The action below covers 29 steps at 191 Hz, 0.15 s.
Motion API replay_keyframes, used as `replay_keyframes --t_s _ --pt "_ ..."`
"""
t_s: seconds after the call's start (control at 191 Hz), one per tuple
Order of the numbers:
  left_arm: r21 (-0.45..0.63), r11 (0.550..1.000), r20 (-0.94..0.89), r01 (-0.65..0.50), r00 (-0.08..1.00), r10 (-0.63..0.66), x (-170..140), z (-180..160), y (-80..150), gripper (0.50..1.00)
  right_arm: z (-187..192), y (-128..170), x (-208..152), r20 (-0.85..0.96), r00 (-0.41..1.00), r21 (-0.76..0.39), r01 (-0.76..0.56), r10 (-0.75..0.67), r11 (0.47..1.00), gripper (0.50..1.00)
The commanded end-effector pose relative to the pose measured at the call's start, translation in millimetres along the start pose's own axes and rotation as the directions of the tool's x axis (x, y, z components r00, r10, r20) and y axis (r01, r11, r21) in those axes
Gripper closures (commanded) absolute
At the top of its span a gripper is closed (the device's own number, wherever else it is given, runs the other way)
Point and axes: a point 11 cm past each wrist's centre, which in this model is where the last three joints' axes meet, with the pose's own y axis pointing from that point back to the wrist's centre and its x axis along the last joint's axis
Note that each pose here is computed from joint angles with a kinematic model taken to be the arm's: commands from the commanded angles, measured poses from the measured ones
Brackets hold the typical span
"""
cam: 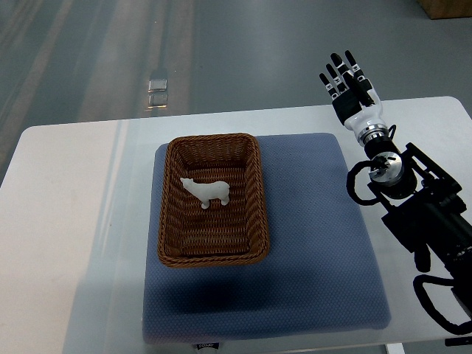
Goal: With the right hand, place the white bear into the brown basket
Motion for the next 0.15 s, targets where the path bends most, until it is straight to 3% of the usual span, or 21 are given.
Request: replay_keyframes --t_s 0.0,0.147 --pt "-0.002 1.0 0.0 -0.002 1.0 0.002 0.5 0.2 0.0 0.5 1.3 1.0 3.0 0.003 1.0 0.001 -0.006 0.006 1.0 0.574" --pt "0.0 1.0 0.0 0.0 1.0 0.0 0.0 0.1 0.0 0.5 2.1 1.3 4.2 0.0 1.0 -0.002 -0.008 0.008 1.0 0.574"
